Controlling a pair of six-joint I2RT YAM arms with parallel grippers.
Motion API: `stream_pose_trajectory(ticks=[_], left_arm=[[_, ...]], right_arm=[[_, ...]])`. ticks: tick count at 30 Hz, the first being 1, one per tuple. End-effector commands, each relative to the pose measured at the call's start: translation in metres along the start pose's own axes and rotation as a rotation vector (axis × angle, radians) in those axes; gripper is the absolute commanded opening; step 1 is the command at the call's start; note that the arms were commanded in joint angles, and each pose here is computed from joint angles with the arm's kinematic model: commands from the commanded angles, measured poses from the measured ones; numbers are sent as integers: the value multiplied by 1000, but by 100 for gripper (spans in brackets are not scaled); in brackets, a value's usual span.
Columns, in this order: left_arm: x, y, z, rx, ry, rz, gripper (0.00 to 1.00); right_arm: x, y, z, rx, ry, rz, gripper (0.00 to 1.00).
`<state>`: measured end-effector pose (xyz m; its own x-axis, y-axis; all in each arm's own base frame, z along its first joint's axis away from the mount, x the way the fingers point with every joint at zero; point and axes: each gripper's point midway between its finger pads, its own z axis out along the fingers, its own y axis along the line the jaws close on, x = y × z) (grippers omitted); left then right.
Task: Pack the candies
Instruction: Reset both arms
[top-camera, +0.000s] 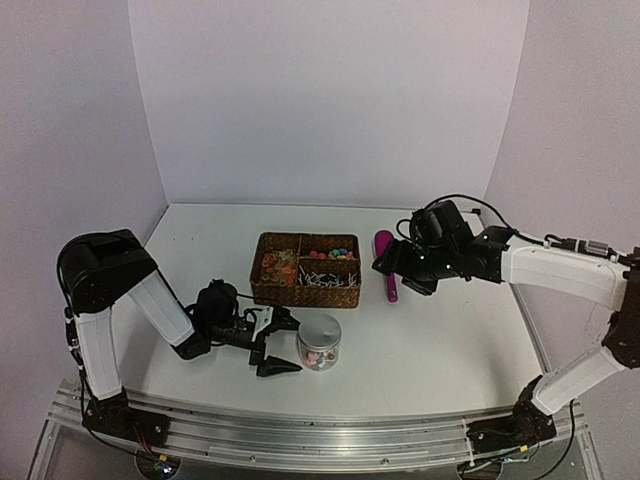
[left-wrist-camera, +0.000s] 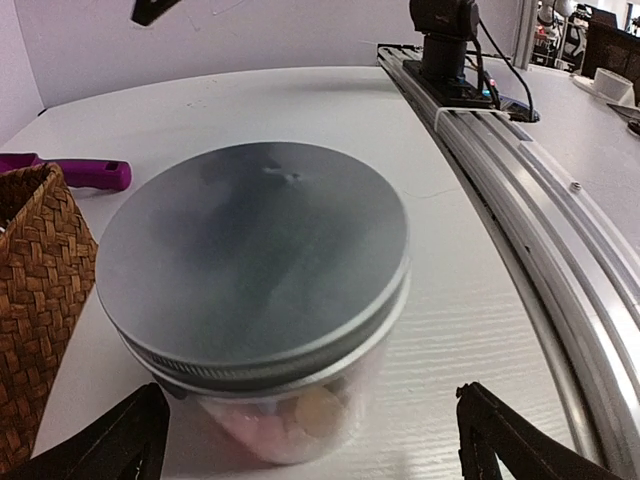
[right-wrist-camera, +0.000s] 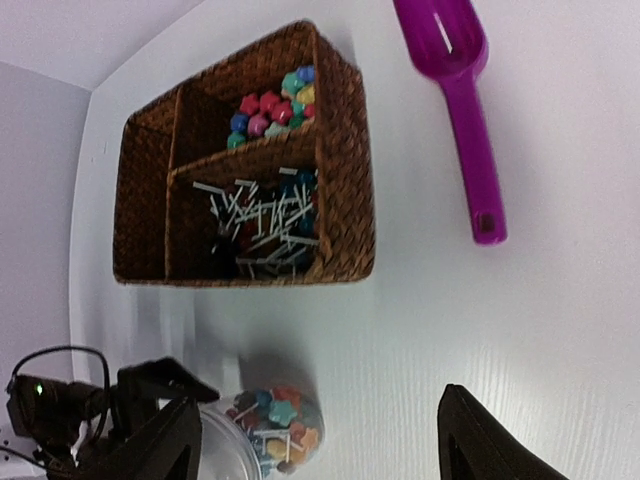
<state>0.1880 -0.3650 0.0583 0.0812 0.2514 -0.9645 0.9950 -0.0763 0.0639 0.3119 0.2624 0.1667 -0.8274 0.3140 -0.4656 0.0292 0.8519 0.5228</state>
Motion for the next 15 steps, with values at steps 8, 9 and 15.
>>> stream_pose_trajectory(ticks=[8,9,15], left_arm=[[-43,42,-78,-220,63,-128,100],[-53,54,-92,-274,40,-159,100],[-76,124,-187,-725,-27,-412,100]], right_arm=[[-166,-12,-4,25,-252,-146,84],[-178,-22,-8,39,-277,-142,84],[-235,-87,-60,69,-594,-143,87]])
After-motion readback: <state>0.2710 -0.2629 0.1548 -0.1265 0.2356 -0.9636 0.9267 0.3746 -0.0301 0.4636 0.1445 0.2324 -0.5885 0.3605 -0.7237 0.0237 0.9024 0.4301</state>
